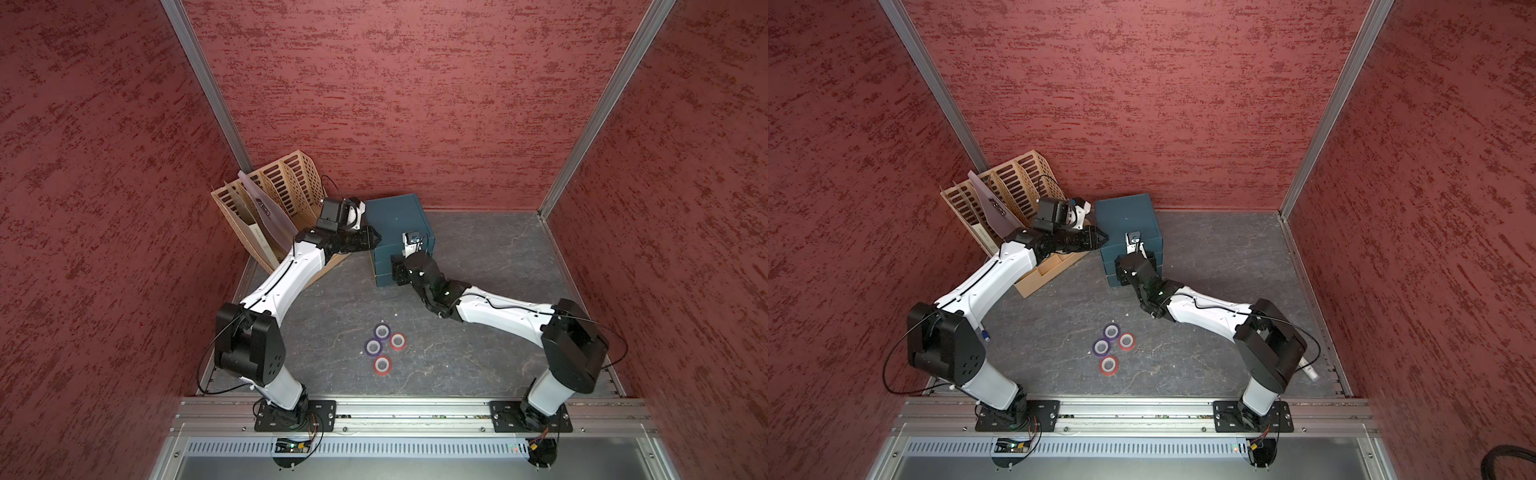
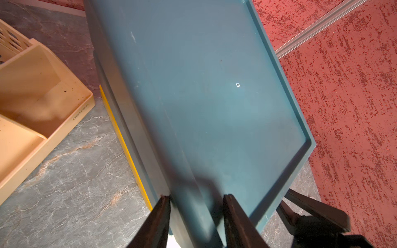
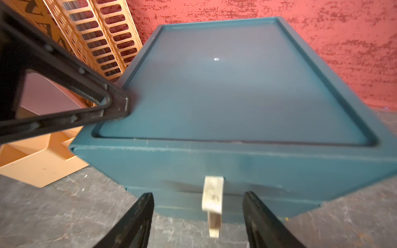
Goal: Place the transparent tape into the drawer according to color
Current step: Close the drawer in the storage box, then open the drawer in the storage box.
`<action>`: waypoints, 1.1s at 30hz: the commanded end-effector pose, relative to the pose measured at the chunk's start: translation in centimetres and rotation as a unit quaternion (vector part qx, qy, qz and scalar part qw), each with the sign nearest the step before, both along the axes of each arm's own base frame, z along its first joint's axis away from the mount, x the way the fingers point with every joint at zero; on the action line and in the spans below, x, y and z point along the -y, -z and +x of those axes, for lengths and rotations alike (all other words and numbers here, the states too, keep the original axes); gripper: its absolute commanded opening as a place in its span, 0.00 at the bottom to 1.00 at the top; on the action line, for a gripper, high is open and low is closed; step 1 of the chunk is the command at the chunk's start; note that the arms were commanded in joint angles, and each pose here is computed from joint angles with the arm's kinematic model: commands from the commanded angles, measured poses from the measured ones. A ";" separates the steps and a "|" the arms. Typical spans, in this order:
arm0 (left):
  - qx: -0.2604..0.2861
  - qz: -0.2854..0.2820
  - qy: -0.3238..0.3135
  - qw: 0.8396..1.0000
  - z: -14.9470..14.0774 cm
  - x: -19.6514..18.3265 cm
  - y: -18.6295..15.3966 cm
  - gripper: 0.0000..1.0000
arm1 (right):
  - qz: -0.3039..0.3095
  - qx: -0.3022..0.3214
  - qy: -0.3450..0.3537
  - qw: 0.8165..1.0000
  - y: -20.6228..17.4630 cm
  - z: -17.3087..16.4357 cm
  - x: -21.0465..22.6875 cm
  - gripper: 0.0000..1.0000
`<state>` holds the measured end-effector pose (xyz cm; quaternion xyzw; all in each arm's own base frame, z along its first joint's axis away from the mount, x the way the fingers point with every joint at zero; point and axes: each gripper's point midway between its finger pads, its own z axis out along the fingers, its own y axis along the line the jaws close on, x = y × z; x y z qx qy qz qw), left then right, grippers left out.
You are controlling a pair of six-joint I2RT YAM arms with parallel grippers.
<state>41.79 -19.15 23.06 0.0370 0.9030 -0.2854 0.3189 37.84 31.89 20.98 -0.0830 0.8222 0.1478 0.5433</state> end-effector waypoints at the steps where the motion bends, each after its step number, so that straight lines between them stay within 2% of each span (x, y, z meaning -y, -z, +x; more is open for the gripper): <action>1: -0.023 0.012 0.013 1.000 -0.9 0.0 1.4 0.44 | 0.046 -0.031 0.006 0.998 -0.5 -1.6 1.4 0.71; 6: -0.022 0.012 0.011 1.000 -0.9 -0.2 1.4 0.44 | 0.112 -0.076 0.006 0.991 0.7 -3.6 2.4 0.71; 9: -0.019 0.010 0.010 1.000 -0.9 -0.3 1.2 0.44 | 0.170 -0.107 0.007 0.980 2.1 -4.0 2.5 0.71; 15: -0.019 0.009 0.011 1.000 -1.0 -0.2 1.2 0.44 | 0.271 -0.135 0.005 0.953 2.6 -4.0 2.8 0.69; 17: -0.018 0.008 0.011 1.000 -1.0 -0.3 1.0 0.44 | 0.311 -0.135 -0.005 0.941 2.0 -3.8 2.7 0.68; 18: -0.017 0.008 0.011 1.000 -1.1 -0.3 1.0 0.44 | 0.318 -0.148 -0.003 0.936 3.1 -3.5 2.5 0.68; 22: -0.016 0.008 0.009 1.000 -1.0 -0.4 0.9 0.44 | 0.380 -0.163 -0.011 0.910 3.5 -2.3 2.3 0.67; 27: -0.015 0.007 0.009 1.000 -1.1 -0.5 0.8 0.44 | 0.423 -0.179 -0.016 0.888 4.1 -1.1 1.7 0.63; 33: -0.015 0.007 0.006 1.000 -1.1 -0.7 0.8 0.44 | 0.442 -0.189 -0.021 0.877 4.6 -0.3 0.8 0.59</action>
